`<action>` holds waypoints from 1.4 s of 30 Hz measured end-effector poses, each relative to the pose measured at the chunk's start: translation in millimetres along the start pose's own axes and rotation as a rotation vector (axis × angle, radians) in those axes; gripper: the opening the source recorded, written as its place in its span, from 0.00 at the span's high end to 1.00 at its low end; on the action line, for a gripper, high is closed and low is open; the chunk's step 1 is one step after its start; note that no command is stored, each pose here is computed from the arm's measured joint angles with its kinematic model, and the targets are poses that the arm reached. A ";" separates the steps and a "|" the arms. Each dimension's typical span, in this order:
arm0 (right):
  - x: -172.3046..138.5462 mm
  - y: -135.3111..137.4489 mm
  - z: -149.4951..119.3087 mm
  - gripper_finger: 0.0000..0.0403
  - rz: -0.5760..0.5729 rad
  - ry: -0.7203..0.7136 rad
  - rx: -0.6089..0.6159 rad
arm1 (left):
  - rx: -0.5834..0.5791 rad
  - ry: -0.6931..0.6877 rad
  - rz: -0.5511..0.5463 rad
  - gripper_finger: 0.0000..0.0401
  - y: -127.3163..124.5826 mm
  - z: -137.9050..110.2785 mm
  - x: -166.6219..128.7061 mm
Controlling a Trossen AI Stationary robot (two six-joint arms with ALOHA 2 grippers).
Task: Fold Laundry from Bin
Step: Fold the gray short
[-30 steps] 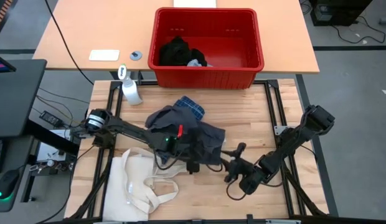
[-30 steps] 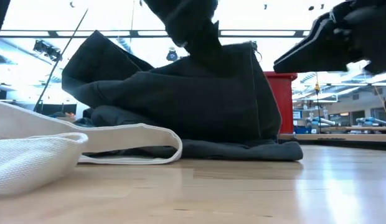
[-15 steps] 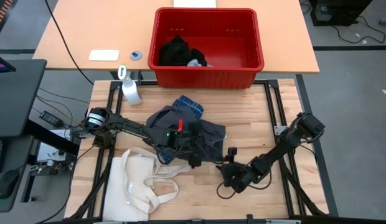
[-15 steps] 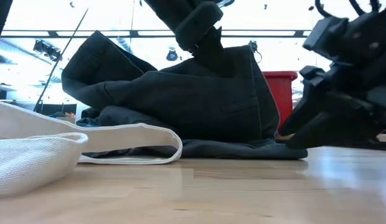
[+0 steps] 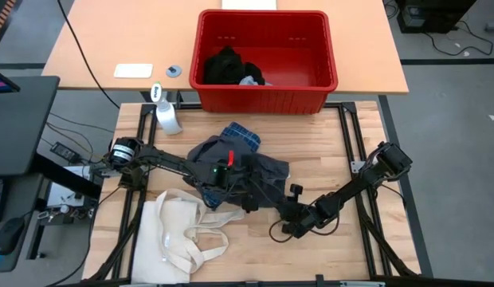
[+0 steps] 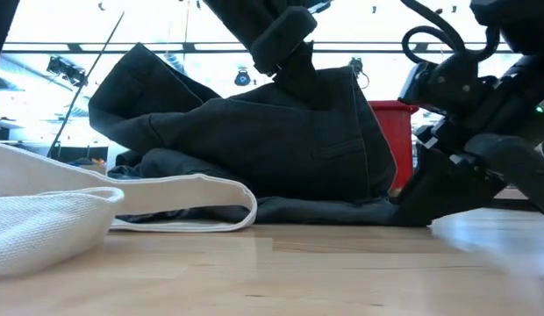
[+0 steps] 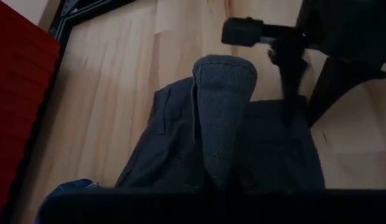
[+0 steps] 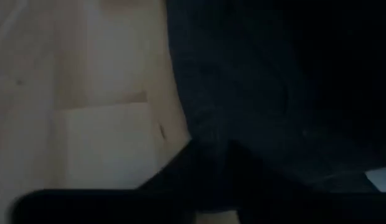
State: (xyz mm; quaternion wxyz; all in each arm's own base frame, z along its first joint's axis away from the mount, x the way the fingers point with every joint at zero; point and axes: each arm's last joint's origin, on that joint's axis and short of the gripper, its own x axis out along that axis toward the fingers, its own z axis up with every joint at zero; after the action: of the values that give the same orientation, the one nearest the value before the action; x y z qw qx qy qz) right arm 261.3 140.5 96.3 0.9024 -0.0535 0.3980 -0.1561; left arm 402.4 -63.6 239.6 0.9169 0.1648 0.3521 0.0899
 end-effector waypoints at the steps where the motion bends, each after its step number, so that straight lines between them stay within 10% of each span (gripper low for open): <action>1: -1.6 1.2 1.1 0.86 0.010 -0.012 -0.013 | -0.001 -0.013 0.005 0.95 1.2 1.2 0.5; 11: -21.1 31.7 12.2 0.91 0.332 -0.137 0.009 | 0.019 -0.159 0.085 0.95 22.2 16.2 3.8; 27: -20.5 30.6 13.9 0.89 0.308 -0.153 0.039 | 0.053 -0.071 -0.328 0.95 -42.5 -13.1 44.6; 42: -23.9 32.5 15.9 0.57 0.375 -0.147 0.035 | 0.168 -0.044 -0.370 0.95 -83.6 -36.4 72.5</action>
State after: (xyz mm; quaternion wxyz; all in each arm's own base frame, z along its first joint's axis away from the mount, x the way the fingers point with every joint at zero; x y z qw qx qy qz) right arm 265.6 178.6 116.6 0.9431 0.0262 0.3313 0.0121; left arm 435.2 -112.2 139.0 0.9083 0.1749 0.3626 -0.1135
